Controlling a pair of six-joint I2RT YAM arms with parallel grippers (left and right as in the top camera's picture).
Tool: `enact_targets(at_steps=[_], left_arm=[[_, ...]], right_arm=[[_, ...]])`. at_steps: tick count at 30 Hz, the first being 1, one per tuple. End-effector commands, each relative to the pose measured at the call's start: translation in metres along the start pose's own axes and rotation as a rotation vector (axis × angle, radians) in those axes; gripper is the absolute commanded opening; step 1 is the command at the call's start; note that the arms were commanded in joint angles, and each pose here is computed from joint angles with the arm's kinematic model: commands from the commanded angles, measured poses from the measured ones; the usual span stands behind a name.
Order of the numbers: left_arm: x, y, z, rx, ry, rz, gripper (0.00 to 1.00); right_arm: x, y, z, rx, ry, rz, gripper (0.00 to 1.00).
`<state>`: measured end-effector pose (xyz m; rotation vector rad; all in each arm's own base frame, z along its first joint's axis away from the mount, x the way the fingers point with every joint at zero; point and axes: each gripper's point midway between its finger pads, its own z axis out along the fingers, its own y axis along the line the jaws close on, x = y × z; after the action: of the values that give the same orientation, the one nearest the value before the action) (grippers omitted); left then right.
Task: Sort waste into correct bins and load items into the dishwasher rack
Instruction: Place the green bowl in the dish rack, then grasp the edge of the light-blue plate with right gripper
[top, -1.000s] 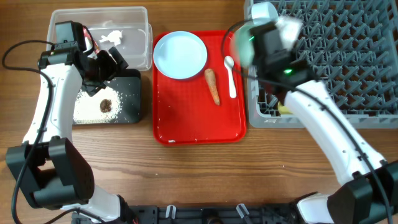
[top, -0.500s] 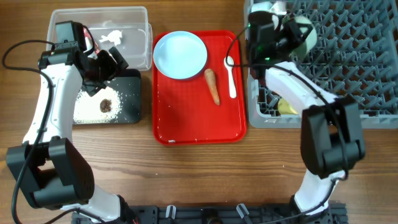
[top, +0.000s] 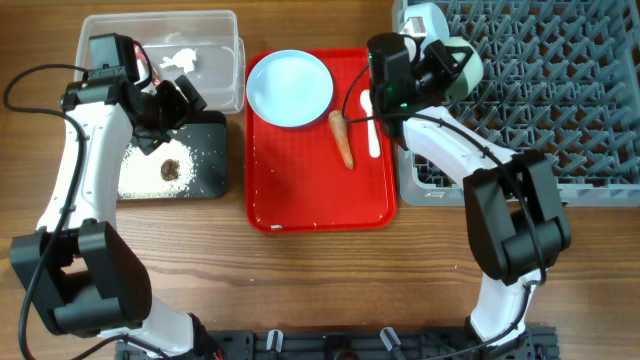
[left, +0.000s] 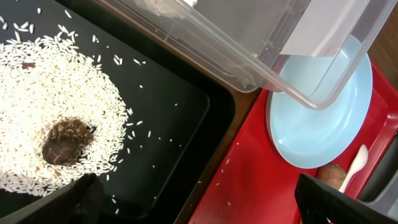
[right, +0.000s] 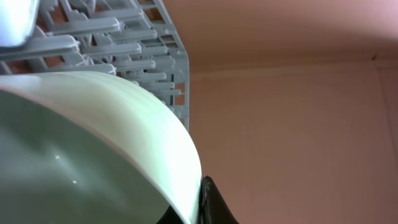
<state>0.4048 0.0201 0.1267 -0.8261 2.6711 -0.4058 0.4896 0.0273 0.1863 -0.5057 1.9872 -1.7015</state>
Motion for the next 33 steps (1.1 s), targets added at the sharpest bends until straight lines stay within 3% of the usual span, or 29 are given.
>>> enact_targets(at_steps=[1,5,10,13,17,20,23,25,28,29,30,33], left_arm=[[-0.003,-0.001,-0.005,0.003,-0.019,0.004,1.0],[-0.003,-0.001,-0.005,0.003,-0.019,0.004,1.0],[-0.003,-0.001,-0.005,0.003,-0.019,0.004,1.0],[-0.003,-0.001,-0.005,0.003,-0.019,0.004,1.0],[-0.003,-0.001,-0.005,0.003,-0.019,0.004,1.0],[-0.003,-0.001,-0.005,0.003,-0.019,0.004,1.0],[-0.003,-0.001,-0.005,0.003,-0.019,0.004,1.0],[-0.003,-0.001,-0.005,0.003,-0.019,0.004,1.0],[-0.003,-0.001,-0.005,0.003,-0.019,0.004,1.0],[-0.003,-0.001,-0.005,0.003,-0.019,0.004,1.0],[-0.003,-0.001,-0.005,0.003,-0.019,0.004,1.0],[-0.003,-0.001,-0.005,0.003,-0.019,0.004,1.0]], right_arm=[[-0.018,0.019,-0.028,-0.02,-0.078,-0.042,0.06],[-0.028,0.023,-0.044,-0.036,-0.126,-0.023,0.34],[-0.032,0.026,-0.049,-0.046,-0.148,-0.027,0.55],[-0.033,0.026,-0.051,-0.046,-0.153,-0.032,0.6],[-0.046,0.032,-0.067,-0.074,-0.221,-0.018,0.76],[-0.062,0.016,-0.074,-0.077,-0.273,0.2,0.84],[-0.09,-0.014,-0.091,-0.125,-0.441,0.333,0.82],[-0.104,-0.032,-0.104,-0.196,-0.544,0.465,0.83],[-0.127,-0.027,-0.137,-0.546,-0.688,0.788,0.84],[-0.124,-0.006,-0.146,-0.719,-0.63,0.88,0.93],[-0.115,0.013,-0.152,-0.808,-0.58,0.835,0.99],[-0.112,0.042,-0.174,-1.041,-0.51,0.881,1.0]])
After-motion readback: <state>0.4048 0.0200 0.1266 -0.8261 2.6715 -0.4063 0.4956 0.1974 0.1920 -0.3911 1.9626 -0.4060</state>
